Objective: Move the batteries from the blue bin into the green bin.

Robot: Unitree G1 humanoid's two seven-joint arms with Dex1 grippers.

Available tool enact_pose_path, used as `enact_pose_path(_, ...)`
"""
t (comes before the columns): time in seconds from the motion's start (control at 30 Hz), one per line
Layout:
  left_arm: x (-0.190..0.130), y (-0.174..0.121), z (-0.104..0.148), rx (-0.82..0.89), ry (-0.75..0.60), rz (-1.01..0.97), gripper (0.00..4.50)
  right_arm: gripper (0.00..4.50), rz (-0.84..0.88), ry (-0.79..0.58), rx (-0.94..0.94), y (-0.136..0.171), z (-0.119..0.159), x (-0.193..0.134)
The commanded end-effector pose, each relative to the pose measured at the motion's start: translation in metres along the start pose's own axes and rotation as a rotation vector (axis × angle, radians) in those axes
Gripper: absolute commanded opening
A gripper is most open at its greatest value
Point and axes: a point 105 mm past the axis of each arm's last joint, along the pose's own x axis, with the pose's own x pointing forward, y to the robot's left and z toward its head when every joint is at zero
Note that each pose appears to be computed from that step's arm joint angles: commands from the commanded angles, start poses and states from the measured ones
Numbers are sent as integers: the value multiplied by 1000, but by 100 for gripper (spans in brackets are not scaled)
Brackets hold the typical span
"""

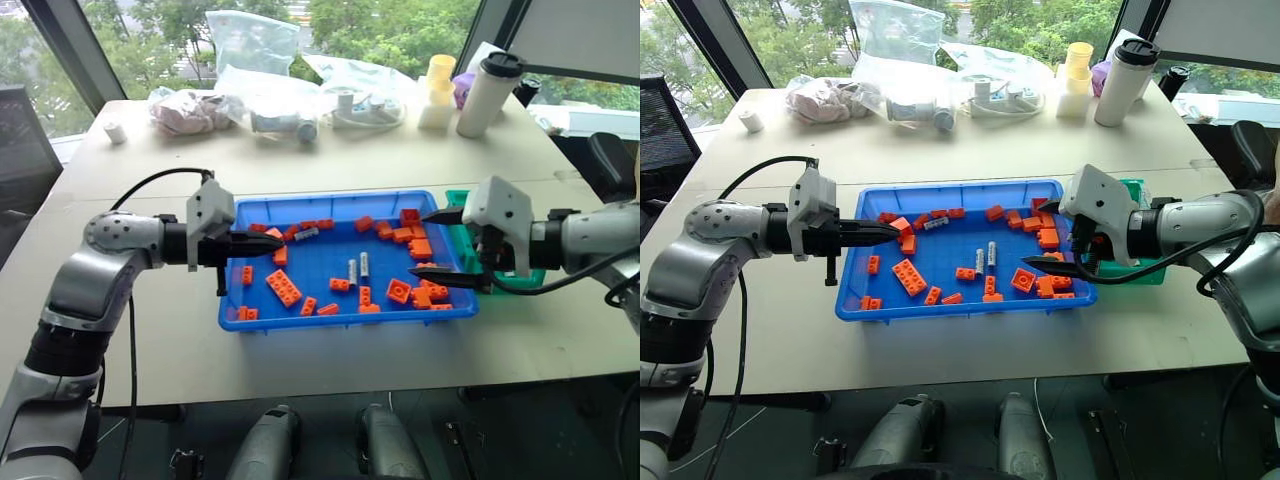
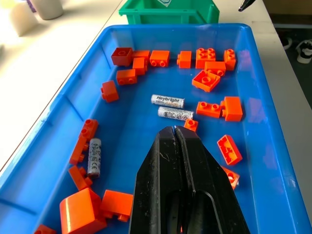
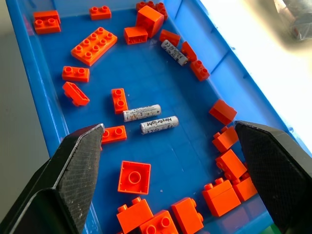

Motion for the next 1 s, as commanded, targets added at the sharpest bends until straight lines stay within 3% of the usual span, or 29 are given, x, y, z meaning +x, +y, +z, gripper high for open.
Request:
enact_pose_path(0.03, -7, 2, 11, 44, -17, 20, 0, 440, -7, -28, -51, -2, 10, -1)
enact_pose_path(0.8, -31, 22, 10, 48, 24, 101, 0, 440, 27, -72, -72, -5, 14, 30)
enact_pose_path(1.0, -33, 23, 6, 30, 22, 123, 0, 440, 58, -121, -97, -8, 27, 59)
